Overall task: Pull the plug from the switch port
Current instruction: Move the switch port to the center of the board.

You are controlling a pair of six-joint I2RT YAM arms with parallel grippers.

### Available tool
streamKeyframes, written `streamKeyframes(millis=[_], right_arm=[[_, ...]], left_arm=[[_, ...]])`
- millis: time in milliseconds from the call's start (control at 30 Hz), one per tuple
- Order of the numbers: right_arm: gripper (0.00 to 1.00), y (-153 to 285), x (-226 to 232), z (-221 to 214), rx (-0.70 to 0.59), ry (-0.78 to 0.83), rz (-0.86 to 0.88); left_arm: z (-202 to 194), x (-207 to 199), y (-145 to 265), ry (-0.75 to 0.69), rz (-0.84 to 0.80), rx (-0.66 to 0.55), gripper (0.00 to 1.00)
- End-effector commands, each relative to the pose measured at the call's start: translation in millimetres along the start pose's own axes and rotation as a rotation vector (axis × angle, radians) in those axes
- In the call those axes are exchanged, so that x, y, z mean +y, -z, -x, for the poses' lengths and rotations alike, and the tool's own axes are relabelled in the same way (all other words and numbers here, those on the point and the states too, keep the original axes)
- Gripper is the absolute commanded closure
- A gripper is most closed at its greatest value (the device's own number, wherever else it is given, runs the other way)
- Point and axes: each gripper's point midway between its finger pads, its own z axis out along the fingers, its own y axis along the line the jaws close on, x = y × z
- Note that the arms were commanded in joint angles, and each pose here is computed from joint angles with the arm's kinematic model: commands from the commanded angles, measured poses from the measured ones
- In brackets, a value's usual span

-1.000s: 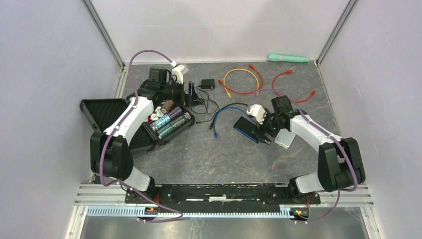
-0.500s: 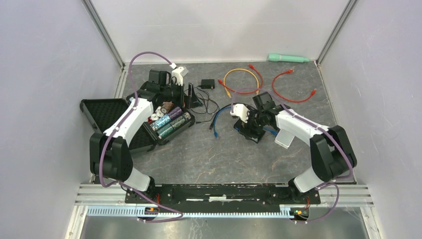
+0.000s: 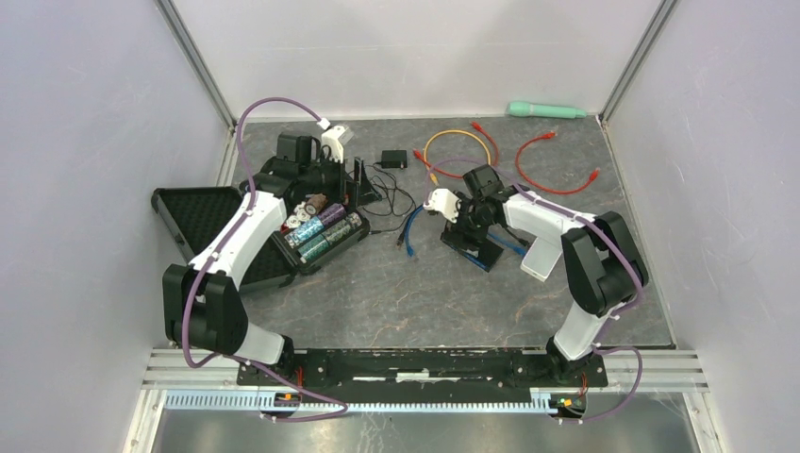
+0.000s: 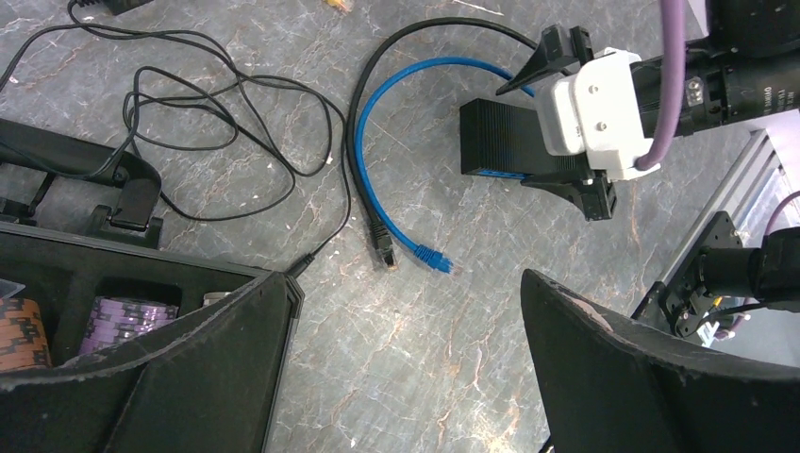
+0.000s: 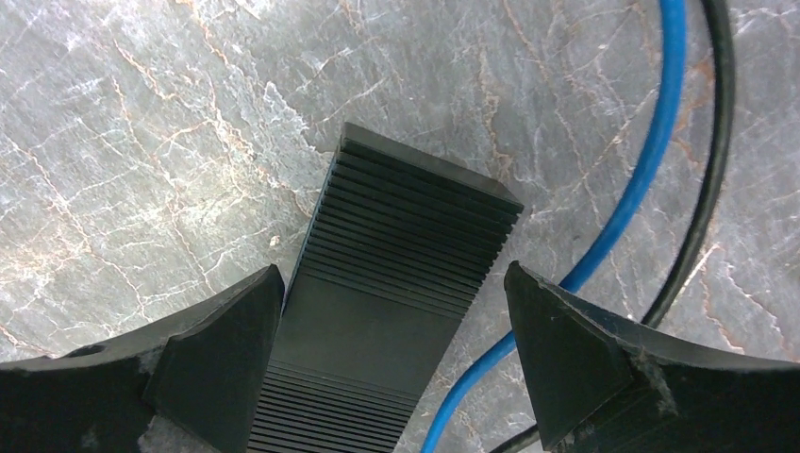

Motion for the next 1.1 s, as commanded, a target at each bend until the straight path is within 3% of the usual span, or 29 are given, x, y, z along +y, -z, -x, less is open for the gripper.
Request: streamKeyframes(millis=[0,333,433,567,733,1067], right_arm=[[0.06,-0.8,-4.5,-1.5,0.021,0.007,0.003],[0.12,-9.9,21.5,-23.3,0.055,-0.036,0.095],[0.19,-17.5,34.1,-28.3,0.07,-0.049,0.152],[0.39,-25.0,53.0,-30.2,0.088,-0.03,0.205],[0.54,-26.7,86.4,-4.5,0.019,0.052,0.232],[0.62,-38.5,184.1,66.8,-0.081,0.345,0.355]], left_arm=[[13.4,-0.9,7.0,-0.088,0.006,-0.056,0.0],[13.7,-1.9,8.2,-0.092,0.005,-0.061,0.0],[13.7,-0.4,8.4,-0.095,0.014,-0.06,0.0],[14.7,3.8,11.0,-0.105,0.043,-0.06,0.0],[30.6,20.8,27.3,-0.111,0.144,-0.112,0.0],[56.7,64.0,71.4,0.021,0.289,-0.209,0.0]])
